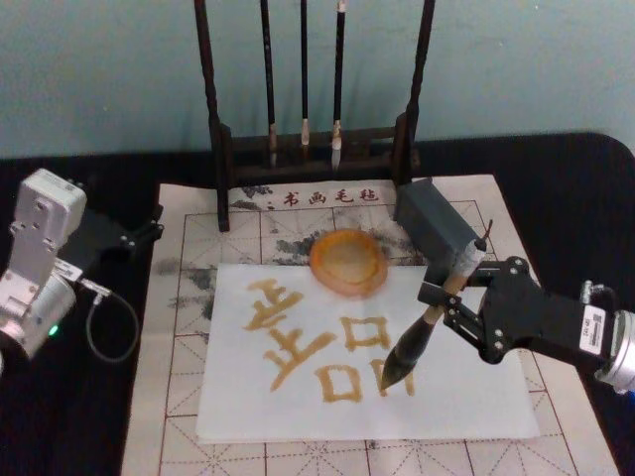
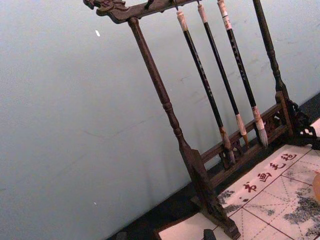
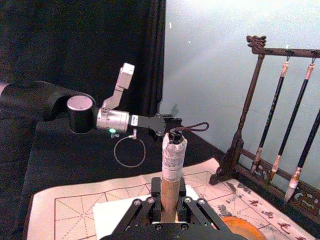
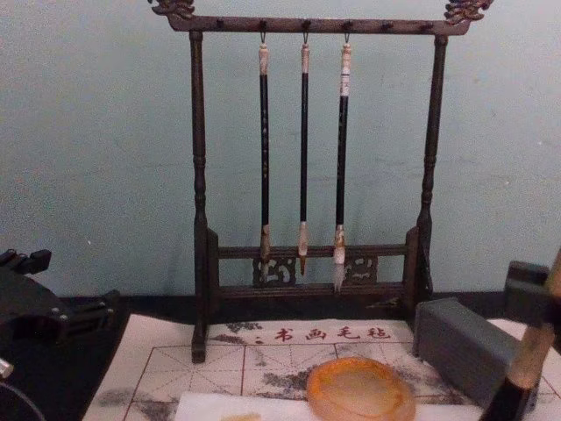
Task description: Pick up the brush from the inkstone, write on the paper, then place the brush back to its original position.
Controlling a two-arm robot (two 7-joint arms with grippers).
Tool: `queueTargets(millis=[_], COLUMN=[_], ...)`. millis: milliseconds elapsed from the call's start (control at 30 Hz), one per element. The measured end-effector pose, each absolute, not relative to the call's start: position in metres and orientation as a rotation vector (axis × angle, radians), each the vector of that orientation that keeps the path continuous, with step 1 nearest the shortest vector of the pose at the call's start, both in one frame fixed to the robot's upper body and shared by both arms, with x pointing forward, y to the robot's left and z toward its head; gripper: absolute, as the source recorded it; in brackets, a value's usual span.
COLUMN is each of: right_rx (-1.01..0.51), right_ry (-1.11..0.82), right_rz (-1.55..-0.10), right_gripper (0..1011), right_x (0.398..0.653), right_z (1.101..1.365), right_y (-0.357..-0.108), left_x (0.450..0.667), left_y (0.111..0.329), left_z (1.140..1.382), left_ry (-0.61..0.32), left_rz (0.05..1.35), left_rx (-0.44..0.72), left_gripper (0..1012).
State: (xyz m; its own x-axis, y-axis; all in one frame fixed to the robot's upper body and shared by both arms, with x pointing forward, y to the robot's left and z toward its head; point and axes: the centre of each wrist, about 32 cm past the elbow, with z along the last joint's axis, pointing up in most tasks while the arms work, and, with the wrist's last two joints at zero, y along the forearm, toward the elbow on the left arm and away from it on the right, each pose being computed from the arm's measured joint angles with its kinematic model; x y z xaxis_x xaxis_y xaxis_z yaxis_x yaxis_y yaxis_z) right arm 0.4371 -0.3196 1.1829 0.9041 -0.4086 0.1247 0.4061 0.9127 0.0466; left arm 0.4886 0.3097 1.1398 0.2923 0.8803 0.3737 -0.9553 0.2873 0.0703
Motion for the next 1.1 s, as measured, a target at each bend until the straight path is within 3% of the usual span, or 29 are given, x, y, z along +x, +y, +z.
queueTargets(millis=[1100], right_rx=[-0.012], right_ry=[-0.140], right_rz=[-0.426], right_gripper=[185], right_x=[0.4376], right_z=[1.1781], right_y=[-0.3231], left_x=[0.4886], left_y=[0.3097], left_z=[1.1398], left_ry=[-0.285], left_rz=[1.248], left_rx=[0.305], left_gripper=[1001])
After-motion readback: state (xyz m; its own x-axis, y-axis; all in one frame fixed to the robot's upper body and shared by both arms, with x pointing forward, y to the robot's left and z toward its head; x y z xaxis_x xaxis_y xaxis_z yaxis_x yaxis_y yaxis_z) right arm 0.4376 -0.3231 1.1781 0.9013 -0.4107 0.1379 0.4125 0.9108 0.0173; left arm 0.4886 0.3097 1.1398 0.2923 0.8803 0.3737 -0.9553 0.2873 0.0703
